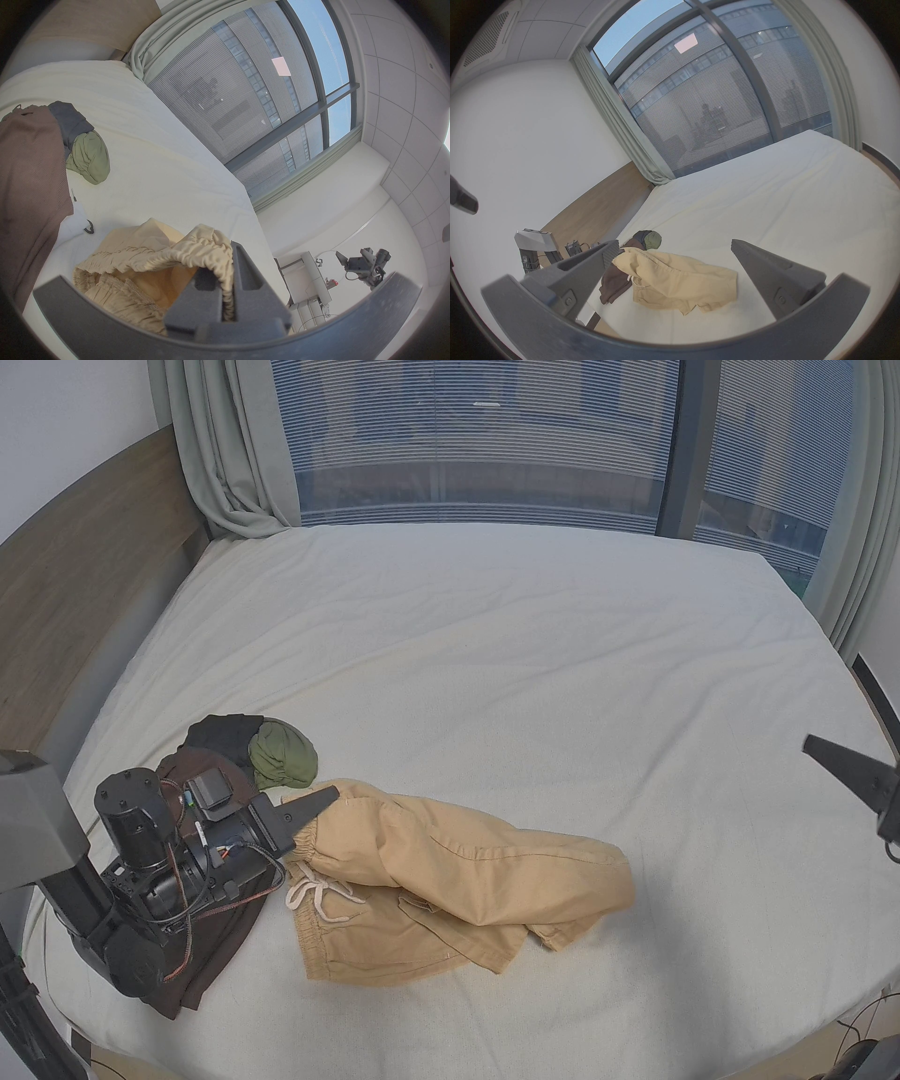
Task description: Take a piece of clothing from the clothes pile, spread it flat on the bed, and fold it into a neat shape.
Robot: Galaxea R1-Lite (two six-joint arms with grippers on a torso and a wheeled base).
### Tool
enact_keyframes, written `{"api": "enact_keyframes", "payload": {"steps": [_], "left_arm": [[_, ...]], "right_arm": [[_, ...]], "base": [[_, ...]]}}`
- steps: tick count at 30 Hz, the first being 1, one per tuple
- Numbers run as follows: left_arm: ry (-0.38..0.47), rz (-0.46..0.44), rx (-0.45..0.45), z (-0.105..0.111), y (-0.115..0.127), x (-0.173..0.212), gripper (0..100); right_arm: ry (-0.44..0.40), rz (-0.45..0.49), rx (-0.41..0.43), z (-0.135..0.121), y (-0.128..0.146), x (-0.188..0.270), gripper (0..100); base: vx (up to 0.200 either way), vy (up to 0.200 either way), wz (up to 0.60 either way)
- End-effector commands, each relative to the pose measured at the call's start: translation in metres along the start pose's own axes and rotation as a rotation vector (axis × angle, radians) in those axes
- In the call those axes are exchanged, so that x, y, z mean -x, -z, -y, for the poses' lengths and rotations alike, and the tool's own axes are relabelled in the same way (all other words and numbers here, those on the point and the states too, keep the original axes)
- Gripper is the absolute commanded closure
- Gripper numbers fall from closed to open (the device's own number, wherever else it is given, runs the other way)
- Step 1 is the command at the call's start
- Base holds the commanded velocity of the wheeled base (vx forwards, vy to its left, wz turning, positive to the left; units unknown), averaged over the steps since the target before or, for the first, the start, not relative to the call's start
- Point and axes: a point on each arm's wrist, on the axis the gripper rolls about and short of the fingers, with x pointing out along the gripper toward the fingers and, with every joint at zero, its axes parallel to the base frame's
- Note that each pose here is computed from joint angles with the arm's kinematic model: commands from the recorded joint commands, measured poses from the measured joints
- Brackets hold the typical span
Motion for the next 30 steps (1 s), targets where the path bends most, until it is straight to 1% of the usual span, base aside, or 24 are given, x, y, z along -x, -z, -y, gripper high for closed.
{"api": "enact_keyframes", "payload": {"steps": [1, 5, 6, 8, 10, 11, 16, 19, 22, 26, 30], "left_arm": [[0.004, 0.001, -0.012, 0.001, 0.0, 0.0, 100], [0.005, 0.002, -0.014, 0.002, 0.0, -0.001, 100], [0.004, -0.002, -0.011, 0.001, 0.001, 0.0, 100], [0.005, 0.004, -0.013, 0.001, -0.001, -0.001, 100], [0.004, 0.003, -0.012, 0.0, -0.001, -0.001, 100], [0.003, 0.002, -0.012, 0.0, -0.001, -0.001, 100], [0.002, 0.003, -0.012, 0.0, -0.001, -0.001, 100], [0.001, 0.002, -0.011, -0.001, -0.001, -0.001, 100], [-0.001, 0.002, -0.01, -0.002, 0.0, -0.002, 100], [-0.003, 0.003, -0.01, -0.002, -0.001, -0.002, 100], [0.0, 0.001, -0.012, -0.002, 0.0, -0.002, 100]], "right_arm": [[-0.026, -0.105, -0.024, 0.011, 0.001, -0.059, 0], [-0.007, -0.157, -0.043, 0.021, 0.013, -0.076, 0], [0.008, -0.189, -0.055, 0.03, 0.022, -0.086, 0], [0.019, -0.214, -0.067, 0.038, 0.034, -0.093, 0], [0.002, -0.207, -0.073, 0.043, 0.038, -0.098, 0], [0.007, -0.215, -0.082, 0.048, 0.041, -0.101, 0], [0.032, -0.261, -0.109, 0.061, 0.053, -0.111, 0], [0.041, -0.309, -0.132, 0.069, 0.063, -0.119, 0], [0.051, -0.324, -0.143, 0.073, 0.066, -0.121, 0], [0.064, -0.346, -0.193, 0.079, 0.071, -0.128, 0], [0.07, -0.346, -0.223, 0.083, 0.075, -0.135, 0]], "base": [[0.0, 0.0, 0.0], [0.0, 0.0, 0.0], [0.0, 0.0, 0.0], [0.0, 0.0, 0.0], [0.0, 0.0, 0.0], [0.0, 0.0, 0.0], [0.0, 0.0, 0.0], [0.0, 0.0, 0.0], [0.0, 0.0, 0.0], [0.0, 0.0, 0.0], [0.0, 0.0, 0.0]]}}
